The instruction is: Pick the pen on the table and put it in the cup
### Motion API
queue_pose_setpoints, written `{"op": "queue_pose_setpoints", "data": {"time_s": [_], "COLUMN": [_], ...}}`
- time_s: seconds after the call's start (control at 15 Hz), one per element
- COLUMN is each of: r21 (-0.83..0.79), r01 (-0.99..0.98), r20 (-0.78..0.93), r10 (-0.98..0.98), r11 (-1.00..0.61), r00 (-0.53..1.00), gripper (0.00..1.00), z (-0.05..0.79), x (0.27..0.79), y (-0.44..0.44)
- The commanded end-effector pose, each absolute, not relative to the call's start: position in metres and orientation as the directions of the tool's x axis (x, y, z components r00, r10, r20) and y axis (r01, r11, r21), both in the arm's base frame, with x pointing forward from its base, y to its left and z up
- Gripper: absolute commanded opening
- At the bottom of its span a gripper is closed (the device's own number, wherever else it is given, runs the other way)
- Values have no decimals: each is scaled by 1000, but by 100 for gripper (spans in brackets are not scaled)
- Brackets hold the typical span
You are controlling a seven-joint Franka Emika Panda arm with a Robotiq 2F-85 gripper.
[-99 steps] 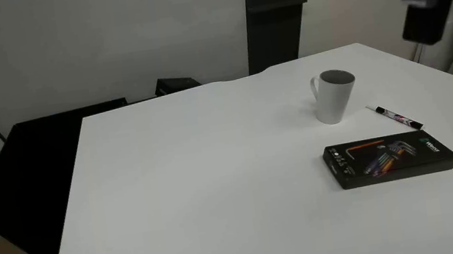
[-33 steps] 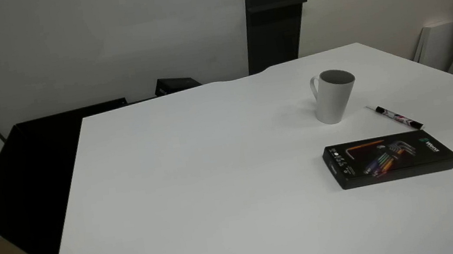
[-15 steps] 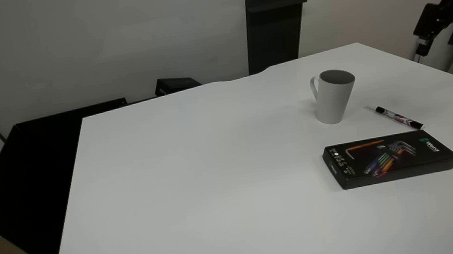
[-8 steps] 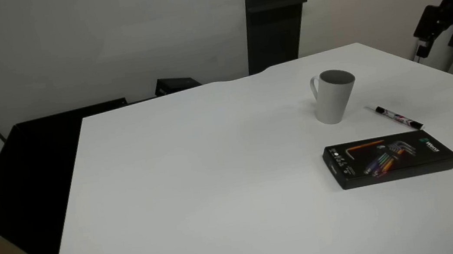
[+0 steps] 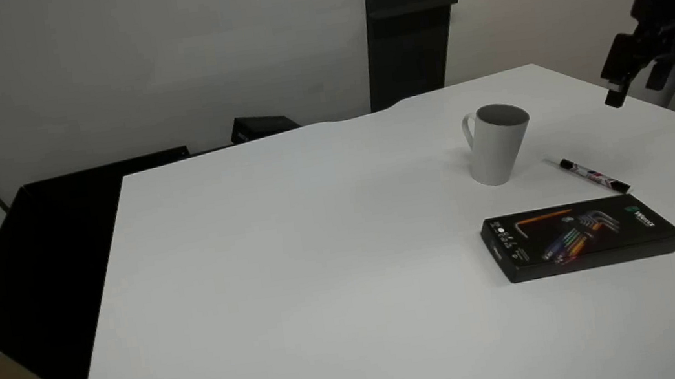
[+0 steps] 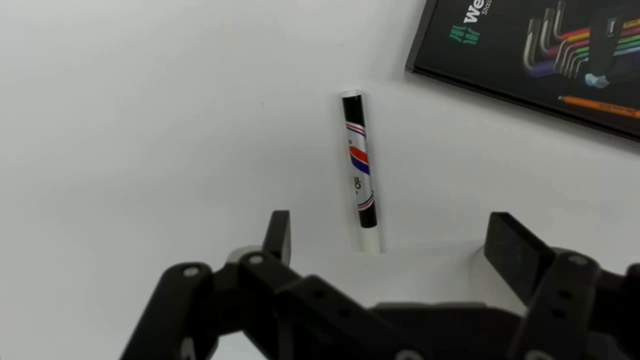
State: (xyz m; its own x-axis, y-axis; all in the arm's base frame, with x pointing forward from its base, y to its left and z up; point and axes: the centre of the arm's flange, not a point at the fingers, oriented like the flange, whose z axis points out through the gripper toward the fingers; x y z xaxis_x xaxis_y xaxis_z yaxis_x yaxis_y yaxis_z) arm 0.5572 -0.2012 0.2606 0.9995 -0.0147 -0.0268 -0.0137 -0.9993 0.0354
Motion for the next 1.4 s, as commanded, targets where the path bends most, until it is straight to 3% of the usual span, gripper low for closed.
{"op": "queue_pose_setpoints", "data": {"time_s": [0.0,0.47,1.33], "r21": [41,72,69], "r01": [62,50,123], "r20": [-69,-142,0], "r10": [59,40,124], "r11": [-997,-996,-990], "r00": [996,989,992], "gripper": [100,100,100], "z": [240,192,134], "x": [580,568,527], "y": [-208,-214,-202]}}
